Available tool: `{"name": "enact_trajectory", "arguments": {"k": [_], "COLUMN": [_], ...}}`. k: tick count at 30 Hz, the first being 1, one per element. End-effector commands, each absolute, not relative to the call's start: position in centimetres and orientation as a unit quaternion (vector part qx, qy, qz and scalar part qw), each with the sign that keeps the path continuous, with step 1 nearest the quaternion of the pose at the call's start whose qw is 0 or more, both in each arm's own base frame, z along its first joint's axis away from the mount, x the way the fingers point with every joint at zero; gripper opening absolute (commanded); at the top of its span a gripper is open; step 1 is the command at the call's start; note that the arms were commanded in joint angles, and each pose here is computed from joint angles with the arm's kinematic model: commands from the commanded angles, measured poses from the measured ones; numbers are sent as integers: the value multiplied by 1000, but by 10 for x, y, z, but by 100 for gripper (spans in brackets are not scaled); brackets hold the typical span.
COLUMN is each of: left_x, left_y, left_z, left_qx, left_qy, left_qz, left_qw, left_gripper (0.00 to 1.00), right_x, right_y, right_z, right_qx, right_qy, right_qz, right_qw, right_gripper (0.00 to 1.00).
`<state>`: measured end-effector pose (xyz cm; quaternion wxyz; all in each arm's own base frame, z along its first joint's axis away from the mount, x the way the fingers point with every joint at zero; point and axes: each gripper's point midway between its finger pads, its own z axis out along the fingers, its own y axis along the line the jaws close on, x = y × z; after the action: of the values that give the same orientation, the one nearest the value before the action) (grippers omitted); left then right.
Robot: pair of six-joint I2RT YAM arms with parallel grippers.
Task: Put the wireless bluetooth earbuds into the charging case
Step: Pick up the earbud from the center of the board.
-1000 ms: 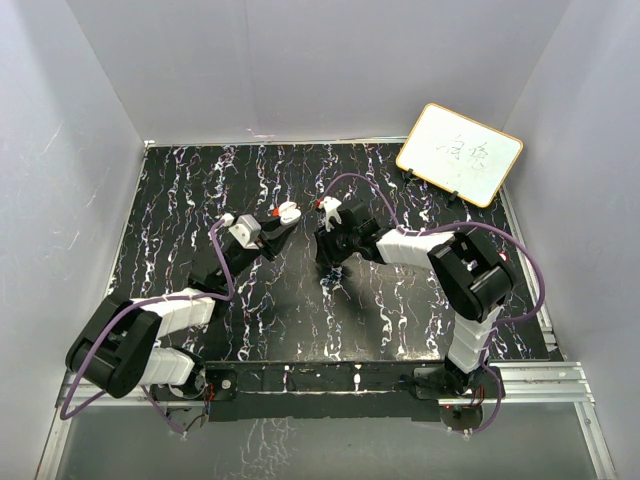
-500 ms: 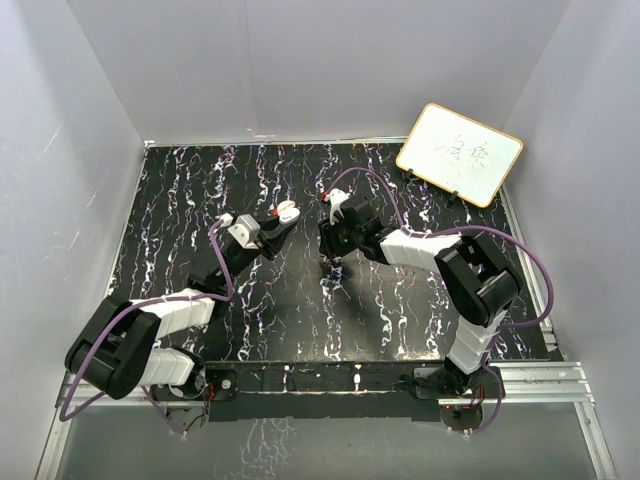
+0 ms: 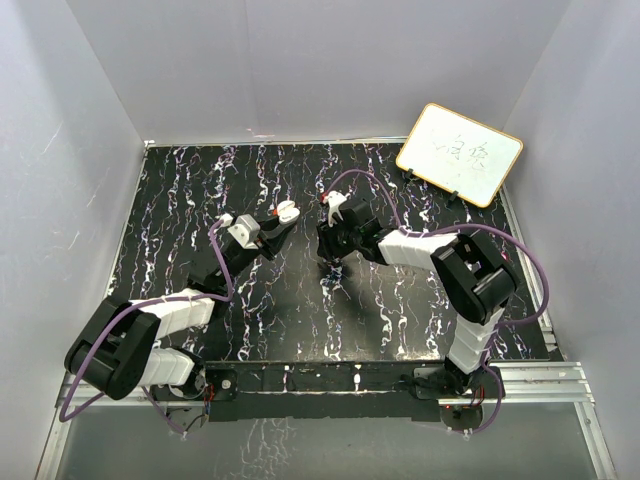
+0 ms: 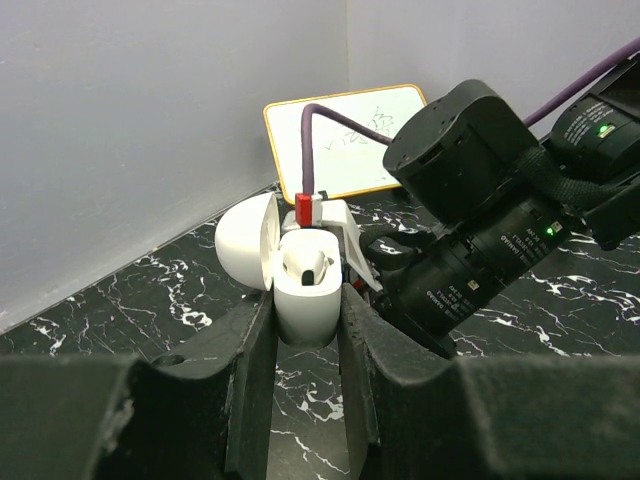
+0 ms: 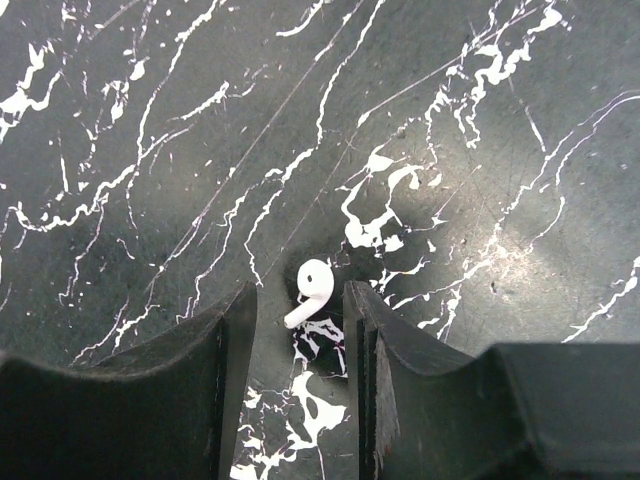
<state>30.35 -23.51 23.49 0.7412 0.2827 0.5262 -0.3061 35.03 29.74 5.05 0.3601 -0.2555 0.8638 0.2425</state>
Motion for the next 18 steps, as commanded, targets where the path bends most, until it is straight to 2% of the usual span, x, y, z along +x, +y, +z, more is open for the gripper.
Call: {"name": "enact_trajectory", "arguments": {"k": [1,18], "left_x": [300,301], "left_y": [-231,-231], "left_z": [253,252], "left_qx": [282,282], "left_qy": [502,504], "left_qz": [-300,-299], "left_qw": [761,760], "left_gripper": [0,0], "right_x": [361,362], "right_y": [303,304], "right_z": [53,46], "right_qx": [-257,-260], "right_qy": [854,852], "right_qz": [253,267], "right_qw": [376,368], "right_gripper": [39,38]}}
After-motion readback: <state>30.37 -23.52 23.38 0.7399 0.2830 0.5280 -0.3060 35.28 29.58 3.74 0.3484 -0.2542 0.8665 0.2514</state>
